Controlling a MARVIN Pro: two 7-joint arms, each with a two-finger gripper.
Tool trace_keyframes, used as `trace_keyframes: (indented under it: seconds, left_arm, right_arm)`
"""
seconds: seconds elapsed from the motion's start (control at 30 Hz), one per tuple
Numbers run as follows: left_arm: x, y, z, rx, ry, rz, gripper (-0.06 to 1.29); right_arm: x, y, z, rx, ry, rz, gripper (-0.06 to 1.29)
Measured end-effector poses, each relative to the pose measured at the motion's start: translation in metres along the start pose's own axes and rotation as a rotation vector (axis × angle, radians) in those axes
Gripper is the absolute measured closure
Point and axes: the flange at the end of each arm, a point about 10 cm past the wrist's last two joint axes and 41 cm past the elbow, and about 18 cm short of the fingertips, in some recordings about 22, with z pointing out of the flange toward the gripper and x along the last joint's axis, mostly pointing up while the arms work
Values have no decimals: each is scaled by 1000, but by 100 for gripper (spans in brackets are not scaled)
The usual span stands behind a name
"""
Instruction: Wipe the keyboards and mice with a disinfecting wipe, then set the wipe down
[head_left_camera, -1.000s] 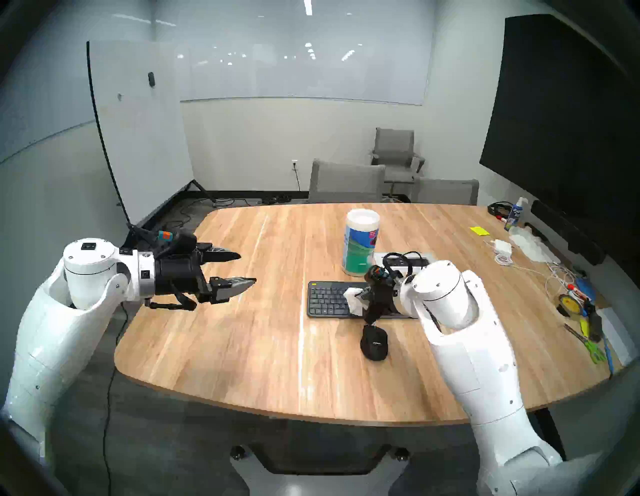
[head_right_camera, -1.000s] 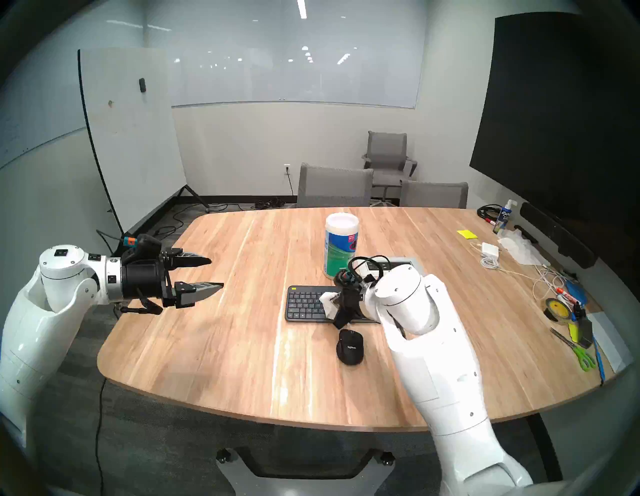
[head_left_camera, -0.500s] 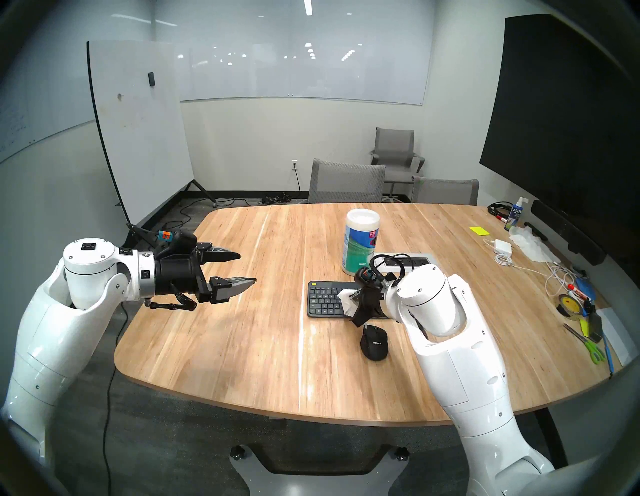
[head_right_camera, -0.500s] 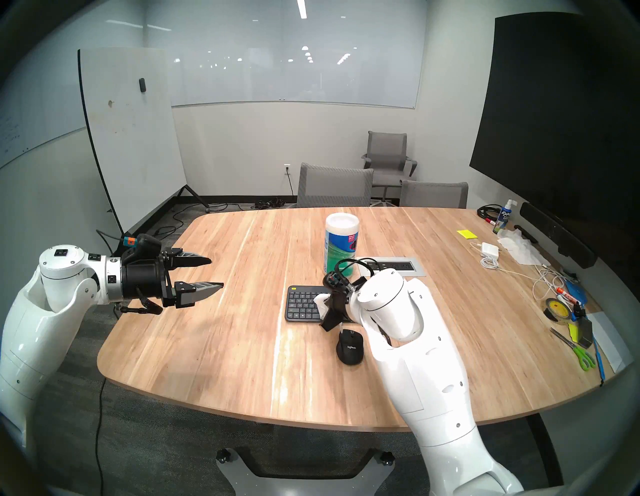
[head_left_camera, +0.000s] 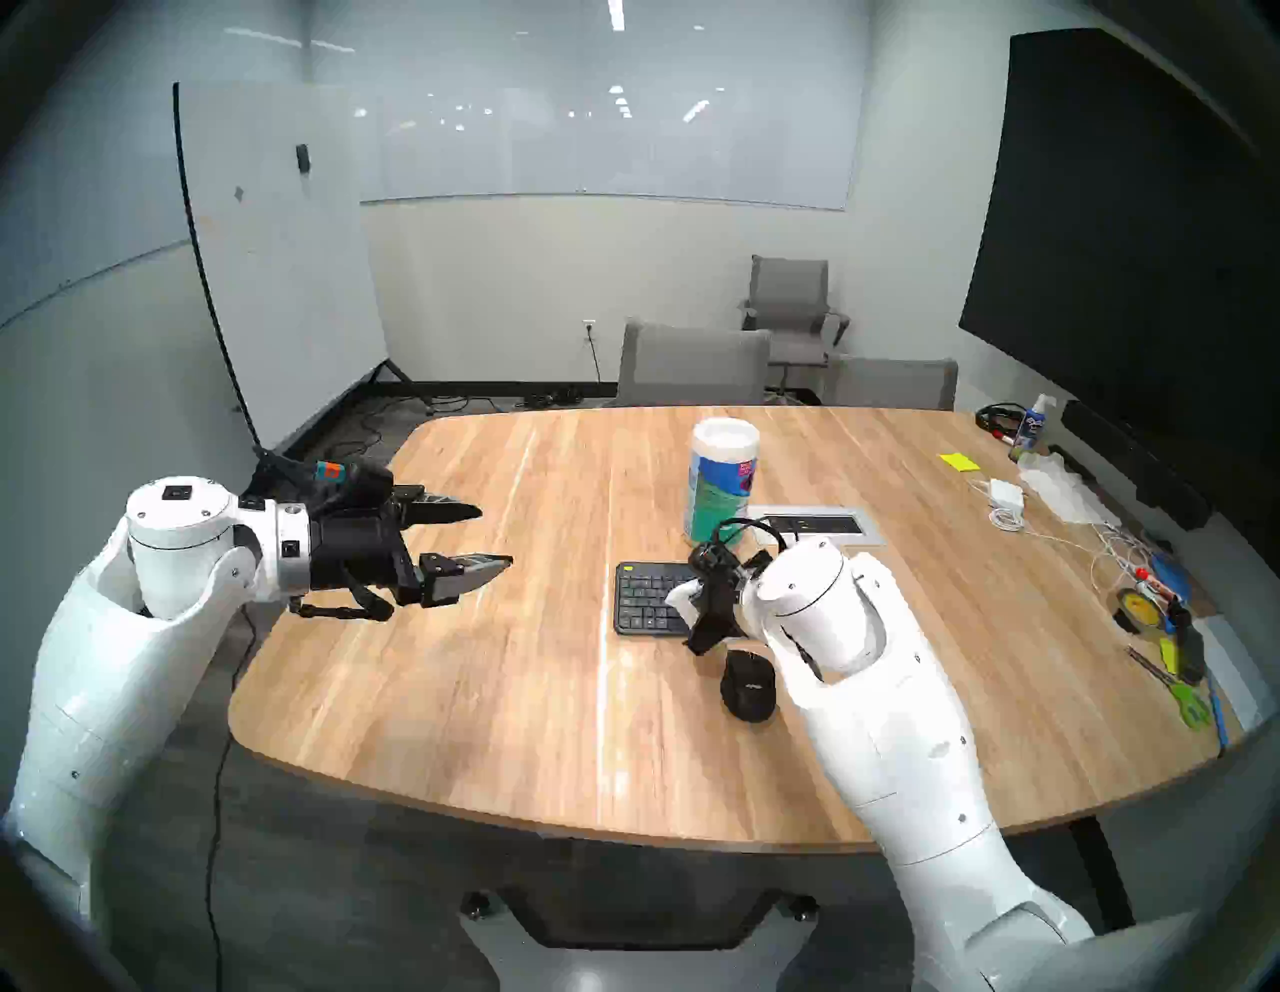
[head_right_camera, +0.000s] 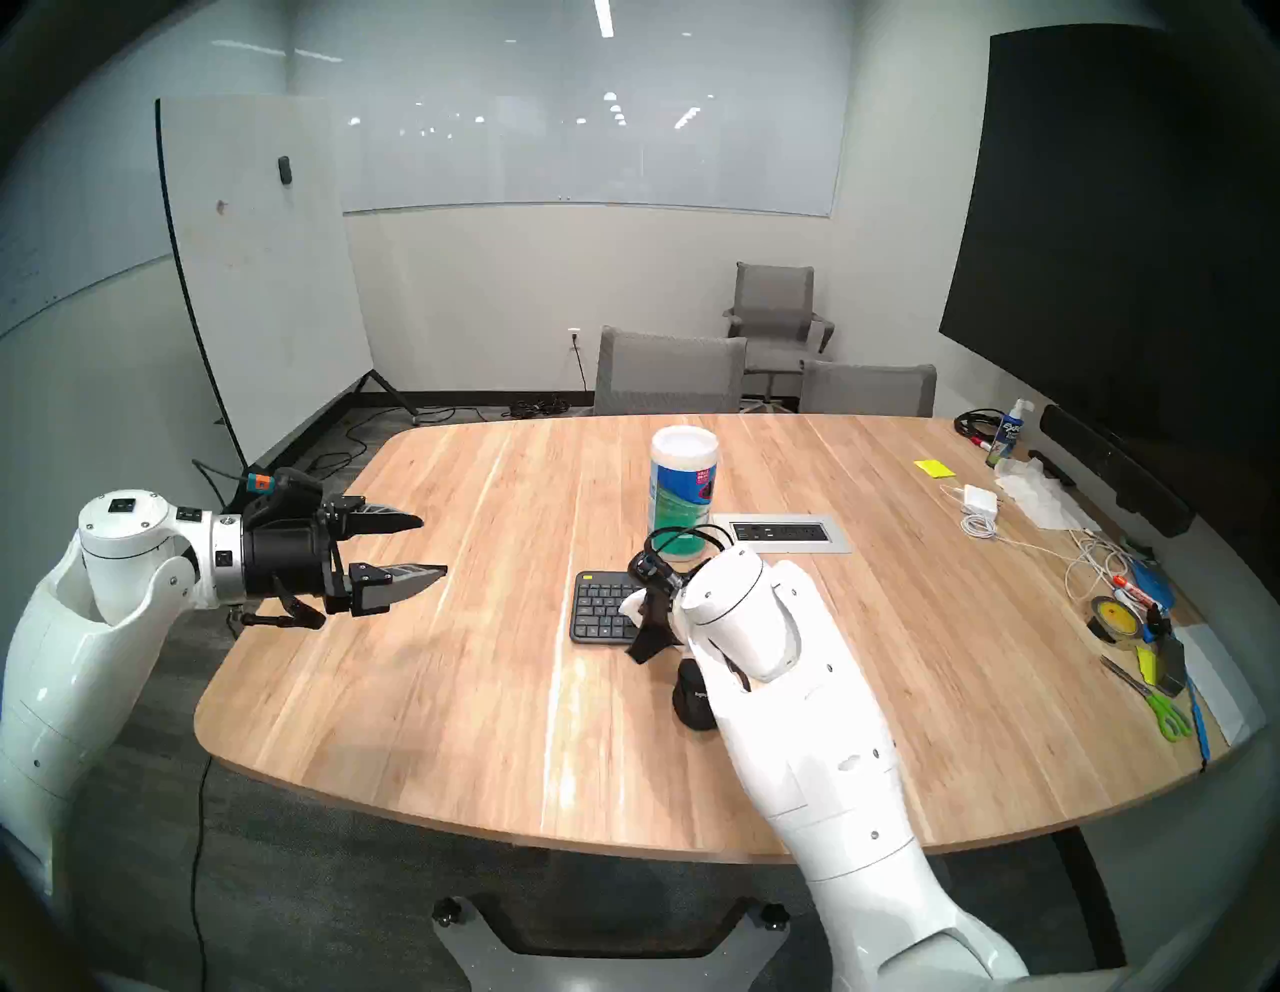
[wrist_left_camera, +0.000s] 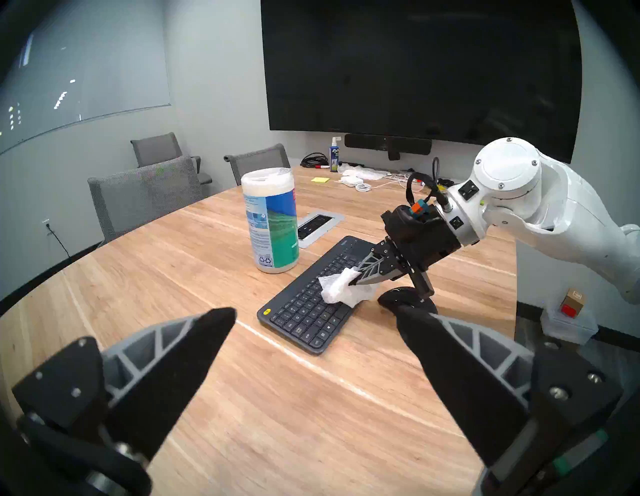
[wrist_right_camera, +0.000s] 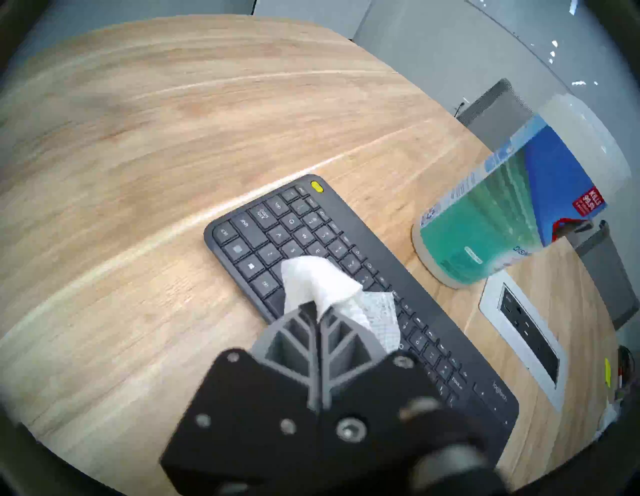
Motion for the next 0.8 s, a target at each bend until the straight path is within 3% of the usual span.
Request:
trace_keyframes:
  seconds: [0.4, 0.8]
  left_arm:
    - [0, 0, 0, 0, 0, 0, -4]
    - [0, 0, 0, 0, 0, 0, -4]
  right_arm:
    - [2, 10, 31, -56, -53, 0, 125]
    - [-11, 54, 53, -122, -101, 54, 125]
